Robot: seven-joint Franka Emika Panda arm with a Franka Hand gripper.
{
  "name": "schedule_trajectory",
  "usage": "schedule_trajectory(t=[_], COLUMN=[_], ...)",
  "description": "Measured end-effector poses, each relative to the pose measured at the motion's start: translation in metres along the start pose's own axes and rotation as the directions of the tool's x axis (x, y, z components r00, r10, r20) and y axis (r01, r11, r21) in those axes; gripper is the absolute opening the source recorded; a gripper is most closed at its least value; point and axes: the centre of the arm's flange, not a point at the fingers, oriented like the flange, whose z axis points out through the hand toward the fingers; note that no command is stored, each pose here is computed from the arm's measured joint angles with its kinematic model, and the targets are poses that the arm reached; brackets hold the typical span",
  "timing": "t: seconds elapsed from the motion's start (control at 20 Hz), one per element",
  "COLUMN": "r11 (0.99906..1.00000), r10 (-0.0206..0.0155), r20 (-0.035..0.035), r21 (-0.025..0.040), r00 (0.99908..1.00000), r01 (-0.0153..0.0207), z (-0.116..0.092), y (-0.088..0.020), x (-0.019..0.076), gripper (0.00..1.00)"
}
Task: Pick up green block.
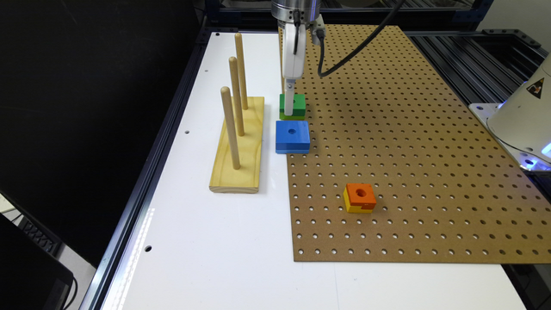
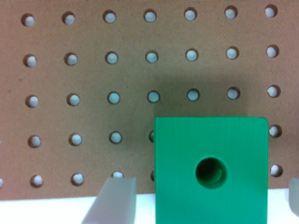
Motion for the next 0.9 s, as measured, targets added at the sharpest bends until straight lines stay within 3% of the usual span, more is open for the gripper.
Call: schedule_trajectory(t=[0.3, 0.45, 0.55, 0.6, 0.65, 0.9], r11=[1.0, 0.999992, 0.999995, 0.999999, 0.999995, 0.999995], r10=[0.0001, 0.0004, 0.0009, 0.0014, 0.0001, 0.0002], r20=[0.0002, 0.0065, 0.0077, 0.0067, -0.0007, -0.0014], r21=[-0.0001, -0.0039, -0.0029, -0.0009, 0.0032, 0.0033], r00=[1.0, 0.999979, 0.99997, 0.999976, 1.0, 0.999999], r01=[-0.0001, -0.0004, -0.0009, -0.0014, -0.0001, -0.0002], z=[0.0, 0.008, 0.02, 0.029, 0.029, 0.029], y=[0.0, 0.001, 0.002, 0.002, 0.002, 0.002], x=[0.0, -0.001, -0.0019, -0.0023, -0.0012, -0.0008], gripper=[1.0, 1.0, 1.0, 1.0, 1.0, 1.0])
